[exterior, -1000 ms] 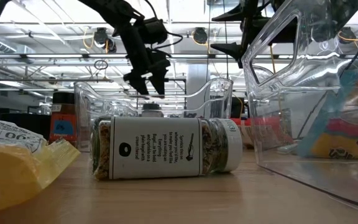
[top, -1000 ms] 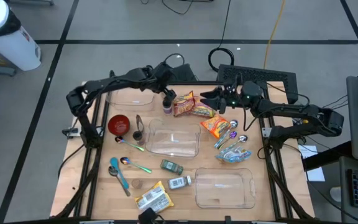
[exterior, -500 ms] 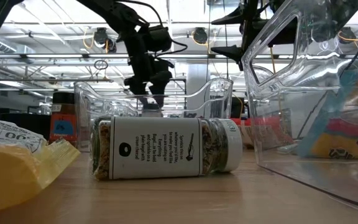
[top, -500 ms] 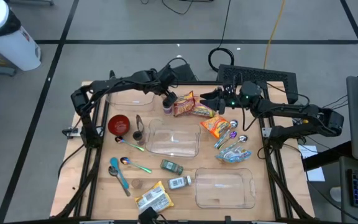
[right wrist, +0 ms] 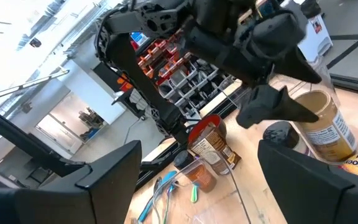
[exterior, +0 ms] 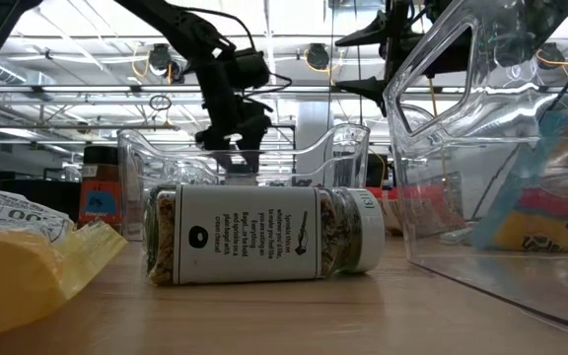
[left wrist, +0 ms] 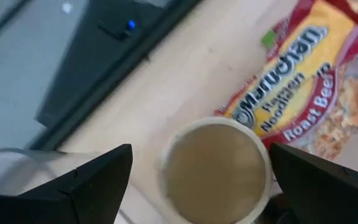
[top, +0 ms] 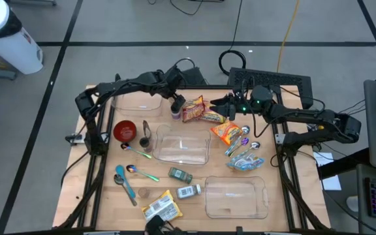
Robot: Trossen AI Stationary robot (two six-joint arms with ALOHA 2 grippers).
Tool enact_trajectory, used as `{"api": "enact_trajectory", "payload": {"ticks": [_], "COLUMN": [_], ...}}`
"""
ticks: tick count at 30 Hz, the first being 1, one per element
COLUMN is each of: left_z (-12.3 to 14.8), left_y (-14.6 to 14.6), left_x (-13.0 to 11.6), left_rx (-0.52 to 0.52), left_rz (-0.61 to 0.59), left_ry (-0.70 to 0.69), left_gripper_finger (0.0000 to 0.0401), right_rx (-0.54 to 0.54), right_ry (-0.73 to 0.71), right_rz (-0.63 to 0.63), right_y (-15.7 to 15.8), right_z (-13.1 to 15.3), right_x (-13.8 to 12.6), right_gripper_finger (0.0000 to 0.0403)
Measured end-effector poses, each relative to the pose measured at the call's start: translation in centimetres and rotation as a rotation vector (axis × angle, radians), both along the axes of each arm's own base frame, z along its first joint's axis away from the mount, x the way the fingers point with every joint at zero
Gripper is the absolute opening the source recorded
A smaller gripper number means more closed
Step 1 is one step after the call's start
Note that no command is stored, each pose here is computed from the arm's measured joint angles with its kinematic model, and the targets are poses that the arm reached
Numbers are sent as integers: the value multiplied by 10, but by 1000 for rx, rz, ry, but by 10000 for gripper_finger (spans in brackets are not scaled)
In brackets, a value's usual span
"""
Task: Pick & Place Food Item
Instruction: Put the gold seasoning bottle into the bottom transparent bin
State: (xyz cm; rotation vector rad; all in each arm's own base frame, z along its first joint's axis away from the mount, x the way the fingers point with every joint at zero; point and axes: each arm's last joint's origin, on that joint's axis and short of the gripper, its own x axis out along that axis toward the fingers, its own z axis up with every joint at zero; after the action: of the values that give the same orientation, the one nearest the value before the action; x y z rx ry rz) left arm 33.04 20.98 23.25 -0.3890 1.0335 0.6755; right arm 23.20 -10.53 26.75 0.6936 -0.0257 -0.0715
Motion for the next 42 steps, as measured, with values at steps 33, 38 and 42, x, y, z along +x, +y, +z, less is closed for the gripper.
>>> {"api": "enact_trajectory", "payload": {"ticks": [33,38,42], "left_z": [-13,36,78], "left_y": [3,7,7], "left_x": [8,9,9], "left_rx": [-43,60,110], "left_rz": [-84,-164,-214], "left_ry": [84,151,147], "left_gripper_finger": [278,278,278], "right_rx": [-20,-22,-40], "right_ry": [36,30,-13], "right_rz": [0,0,0], "right_y": [0,0,0], "right_z": [-3,-3,2], "right_x": [0,0,0], "right_gripper_finger": [318,318,318]}}
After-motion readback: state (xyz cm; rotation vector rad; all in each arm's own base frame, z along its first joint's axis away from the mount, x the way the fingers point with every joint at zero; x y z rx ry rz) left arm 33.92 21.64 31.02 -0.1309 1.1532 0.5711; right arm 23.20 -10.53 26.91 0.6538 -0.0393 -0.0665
